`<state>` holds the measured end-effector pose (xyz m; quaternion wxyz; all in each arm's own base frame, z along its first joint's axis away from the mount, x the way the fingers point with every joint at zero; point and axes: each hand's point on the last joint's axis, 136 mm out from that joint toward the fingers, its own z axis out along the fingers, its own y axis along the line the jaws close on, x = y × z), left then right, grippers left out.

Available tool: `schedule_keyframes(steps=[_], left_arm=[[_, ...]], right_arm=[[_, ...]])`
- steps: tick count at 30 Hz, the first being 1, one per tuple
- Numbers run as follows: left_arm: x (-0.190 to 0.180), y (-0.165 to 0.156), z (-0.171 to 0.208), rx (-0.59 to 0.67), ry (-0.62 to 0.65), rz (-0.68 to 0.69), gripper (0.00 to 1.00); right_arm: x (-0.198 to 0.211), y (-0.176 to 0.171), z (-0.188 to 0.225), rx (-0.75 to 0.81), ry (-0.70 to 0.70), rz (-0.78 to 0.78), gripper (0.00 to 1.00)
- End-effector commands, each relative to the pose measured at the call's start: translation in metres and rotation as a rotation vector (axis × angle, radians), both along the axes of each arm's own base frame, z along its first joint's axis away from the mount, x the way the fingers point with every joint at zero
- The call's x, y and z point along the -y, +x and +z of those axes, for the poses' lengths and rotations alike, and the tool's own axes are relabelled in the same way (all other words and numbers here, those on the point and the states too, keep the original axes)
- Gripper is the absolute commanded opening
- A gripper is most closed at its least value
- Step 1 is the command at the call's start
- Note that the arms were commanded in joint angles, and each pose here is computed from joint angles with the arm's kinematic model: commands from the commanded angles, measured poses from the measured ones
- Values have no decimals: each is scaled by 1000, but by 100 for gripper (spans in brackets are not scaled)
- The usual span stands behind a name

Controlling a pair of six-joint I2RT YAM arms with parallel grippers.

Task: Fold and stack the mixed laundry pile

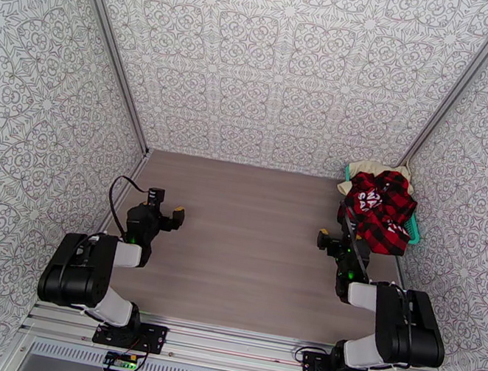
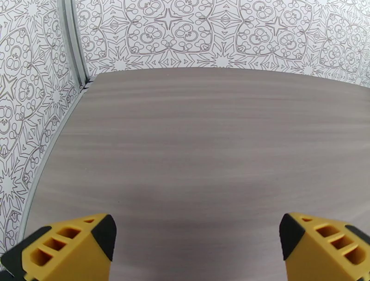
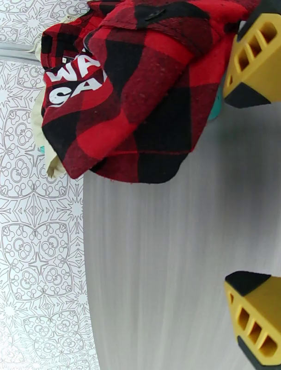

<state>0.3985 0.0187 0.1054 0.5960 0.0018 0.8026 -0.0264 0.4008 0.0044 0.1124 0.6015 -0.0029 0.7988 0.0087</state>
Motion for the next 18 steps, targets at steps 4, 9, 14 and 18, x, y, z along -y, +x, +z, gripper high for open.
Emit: schedule_keyframes(steps=[4,9,14,18], left_arm=[[-8,4,5,12,12,51,99],[-8,4,5,13,12,51,100],[-8,4,5,13,12,50,100],[-8,4,4,13,15,52,99]], right_arm=[[-2,2,5,13,-5,4,99],[-2,2,4,12,-7,3,99],[-2,2,5,14,-7,3,99],[-2,2,4,12,-7,4,99]])
